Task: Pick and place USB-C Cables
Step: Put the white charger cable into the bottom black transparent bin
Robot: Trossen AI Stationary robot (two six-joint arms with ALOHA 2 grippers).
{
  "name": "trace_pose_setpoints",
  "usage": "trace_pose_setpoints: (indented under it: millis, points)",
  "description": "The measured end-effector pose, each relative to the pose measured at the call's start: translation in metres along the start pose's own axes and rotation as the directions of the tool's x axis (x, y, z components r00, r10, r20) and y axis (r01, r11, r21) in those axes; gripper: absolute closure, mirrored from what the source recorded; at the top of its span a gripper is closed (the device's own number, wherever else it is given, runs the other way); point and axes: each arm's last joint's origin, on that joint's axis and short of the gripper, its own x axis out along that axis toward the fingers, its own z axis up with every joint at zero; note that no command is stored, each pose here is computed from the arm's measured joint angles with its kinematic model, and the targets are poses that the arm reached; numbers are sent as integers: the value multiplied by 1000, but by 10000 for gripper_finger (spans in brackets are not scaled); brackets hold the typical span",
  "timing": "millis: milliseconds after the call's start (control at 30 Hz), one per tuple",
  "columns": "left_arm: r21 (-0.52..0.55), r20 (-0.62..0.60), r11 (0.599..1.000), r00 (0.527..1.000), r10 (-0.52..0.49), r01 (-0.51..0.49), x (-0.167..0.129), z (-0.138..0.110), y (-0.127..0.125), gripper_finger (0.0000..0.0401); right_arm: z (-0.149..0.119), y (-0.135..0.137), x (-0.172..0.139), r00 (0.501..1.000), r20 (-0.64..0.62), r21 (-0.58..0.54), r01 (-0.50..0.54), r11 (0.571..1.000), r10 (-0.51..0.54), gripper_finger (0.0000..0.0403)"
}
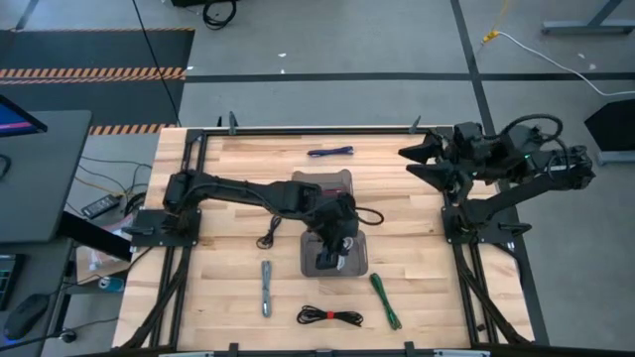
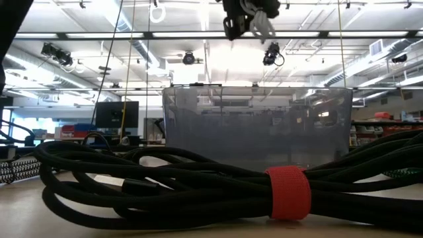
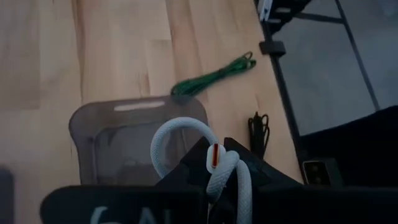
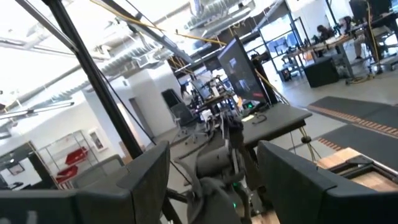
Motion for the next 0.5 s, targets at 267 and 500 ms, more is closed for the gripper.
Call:
trace_pose_setpoints:
  millis: [267,500]
  points:
    - [1,-65,1000,998,14,-14,37,-9,14,368,6,1,-8,1000,28,-27,-11,1000,12,155]
    - [-10,-130,999,991,32,-34,65,-20,35,368,6,1,-9,1000,27,-20,-11,1000,12,155]
